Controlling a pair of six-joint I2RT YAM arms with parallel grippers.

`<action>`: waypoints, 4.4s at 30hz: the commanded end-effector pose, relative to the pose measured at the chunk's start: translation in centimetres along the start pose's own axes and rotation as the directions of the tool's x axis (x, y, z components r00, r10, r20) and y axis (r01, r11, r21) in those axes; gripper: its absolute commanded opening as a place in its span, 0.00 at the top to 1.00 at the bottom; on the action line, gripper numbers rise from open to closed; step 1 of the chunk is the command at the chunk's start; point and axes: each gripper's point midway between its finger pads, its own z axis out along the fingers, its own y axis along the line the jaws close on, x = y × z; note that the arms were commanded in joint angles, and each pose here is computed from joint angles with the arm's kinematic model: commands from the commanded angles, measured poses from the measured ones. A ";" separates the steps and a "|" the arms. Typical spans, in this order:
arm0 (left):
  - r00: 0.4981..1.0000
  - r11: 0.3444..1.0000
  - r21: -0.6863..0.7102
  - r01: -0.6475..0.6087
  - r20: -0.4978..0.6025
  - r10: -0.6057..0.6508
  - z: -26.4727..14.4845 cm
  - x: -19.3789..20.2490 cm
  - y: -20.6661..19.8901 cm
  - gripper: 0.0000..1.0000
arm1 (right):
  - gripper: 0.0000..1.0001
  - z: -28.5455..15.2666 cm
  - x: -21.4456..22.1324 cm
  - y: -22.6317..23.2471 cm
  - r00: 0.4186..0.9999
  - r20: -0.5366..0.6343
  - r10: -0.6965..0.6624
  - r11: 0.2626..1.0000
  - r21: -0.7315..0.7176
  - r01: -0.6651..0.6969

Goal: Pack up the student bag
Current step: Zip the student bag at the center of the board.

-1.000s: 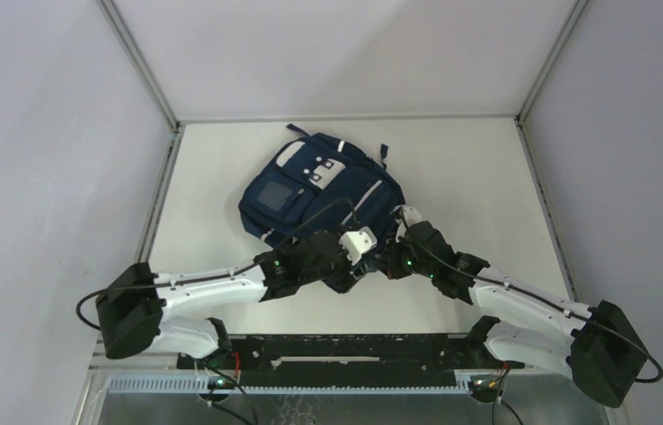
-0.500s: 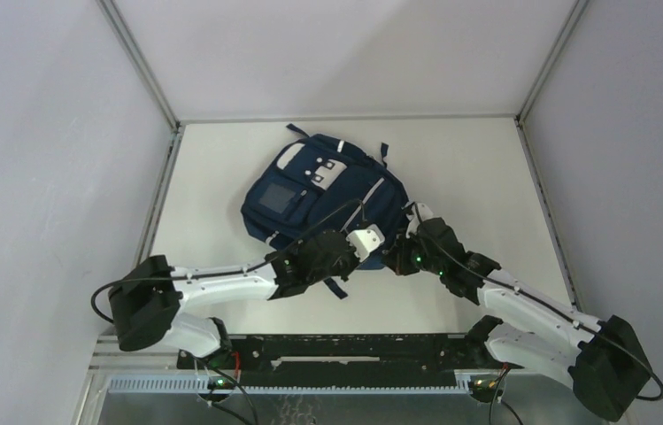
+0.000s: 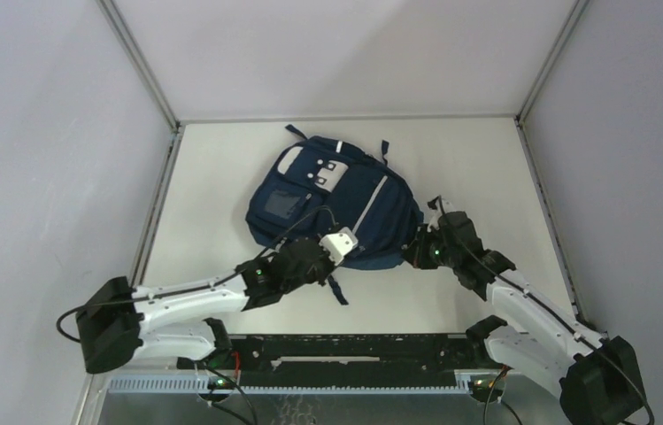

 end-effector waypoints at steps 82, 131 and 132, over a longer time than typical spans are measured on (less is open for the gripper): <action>0.979 0.977 -0.069 0.201 -0.018 -0.203 -3.5 2.4 -0.6 1.00 | 1.00 -1.6 -3.6 -3.9 0.982 0.096 0.163 0.978 0.114 -0.173; 0.995 0.997 -0.028 0.066 -0.076 -0.068 5.2 -7.0 -6.0 0.29 | 1.00 0.2 -2.7 0.3 0.994 0.036 0.104 0.995 -0.012 -0.104; 0.994 0.997 -0.030 0.066 -0.083 -0.069 5.4 -6.7 -6.1 0.29 | 1.00 0.2 -2.7 0.3 0.994 0.036 0.104 0.995 -0.011 -0.104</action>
